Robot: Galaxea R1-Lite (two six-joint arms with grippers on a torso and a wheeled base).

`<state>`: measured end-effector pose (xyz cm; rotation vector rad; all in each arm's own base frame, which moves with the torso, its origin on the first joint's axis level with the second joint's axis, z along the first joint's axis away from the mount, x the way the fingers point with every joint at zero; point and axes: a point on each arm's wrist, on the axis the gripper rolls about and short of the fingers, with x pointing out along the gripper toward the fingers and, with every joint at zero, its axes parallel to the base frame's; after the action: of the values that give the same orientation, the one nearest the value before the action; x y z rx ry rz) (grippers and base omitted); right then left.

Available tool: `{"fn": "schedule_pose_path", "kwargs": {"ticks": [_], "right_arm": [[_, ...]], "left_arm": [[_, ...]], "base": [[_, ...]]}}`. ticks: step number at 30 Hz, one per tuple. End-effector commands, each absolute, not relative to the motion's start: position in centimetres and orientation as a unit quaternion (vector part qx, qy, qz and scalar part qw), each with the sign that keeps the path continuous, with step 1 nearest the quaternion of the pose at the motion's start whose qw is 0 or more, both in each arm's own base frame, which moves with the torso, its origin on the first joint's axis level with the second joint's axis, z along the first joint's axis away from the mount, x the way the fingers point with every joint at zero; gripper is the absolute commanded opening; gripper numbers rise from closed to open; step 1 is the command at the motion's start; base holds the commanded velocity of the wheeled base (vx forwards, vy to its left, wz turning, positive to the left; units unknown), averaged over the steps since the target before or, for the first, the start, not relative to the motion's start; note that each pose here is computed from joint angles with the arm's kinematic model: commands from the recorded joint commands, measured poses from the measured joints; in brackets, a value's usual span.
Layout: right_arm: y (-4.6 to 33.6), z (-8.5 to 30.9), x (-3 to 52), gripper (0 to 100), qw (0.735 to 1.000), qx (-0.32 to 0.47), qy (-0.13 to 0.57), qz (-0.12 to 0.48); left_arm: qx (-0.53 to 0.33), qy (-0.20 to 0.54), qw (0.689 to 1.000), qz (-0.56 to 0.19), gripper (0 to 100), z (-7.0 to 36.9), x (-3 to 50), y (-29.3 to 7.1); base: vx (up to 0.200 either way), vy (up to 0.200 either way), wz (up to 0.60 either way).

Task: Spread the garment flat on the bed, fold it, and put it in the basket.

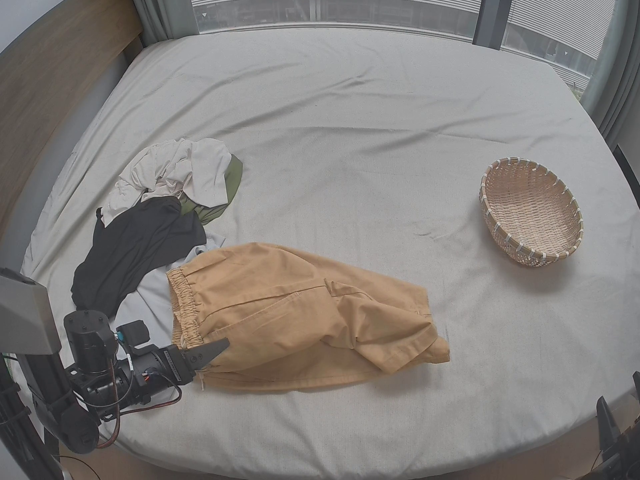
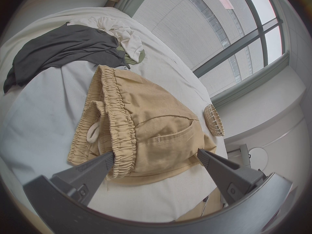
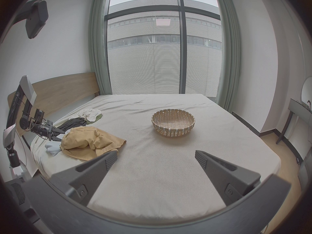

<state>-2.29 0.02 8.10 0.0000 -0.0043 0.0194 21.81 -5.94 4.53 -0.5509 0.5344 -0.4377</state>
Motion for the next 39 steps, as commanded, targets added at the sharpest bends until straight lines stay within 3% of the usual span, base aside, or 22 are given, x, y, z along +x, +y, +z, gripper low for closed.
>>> {"fn": "schedule_pose_path", "kwargs": {"ticks": [1,14,28,39], "right_arm": [[0.0,7.6,-2.3,100,1.000,-0.001,-0.002,0.010],[0.0,7.6,-2.3,100,1.000,-0.001,-0.002,0.010],[0.0,7.6,-2.3,100,1.000,-0.001,-0.002,0.010],[0.0,7.6,-2.3,100,1.000,-0.001,-0.002,0.010]], "left_arm": [[-0.266,0.260,0.904,-0.211,100,4.5,21.6,-6.0],[-0.258,0.238,0.899,-0.261,100,5.6,22.1,-8.4],[-0.262,0.221,0.911,-0.228,100,5.0,24.3,-8.0],[-0.290,0.212,0.902,-0.239,100,5.0,25.9,-9.3]], "base": [[0.000,0.000,0.00],[0.000,0.000,0.00],[0.000,0.000,0.00],[0.000,0.000,0.00]]}}
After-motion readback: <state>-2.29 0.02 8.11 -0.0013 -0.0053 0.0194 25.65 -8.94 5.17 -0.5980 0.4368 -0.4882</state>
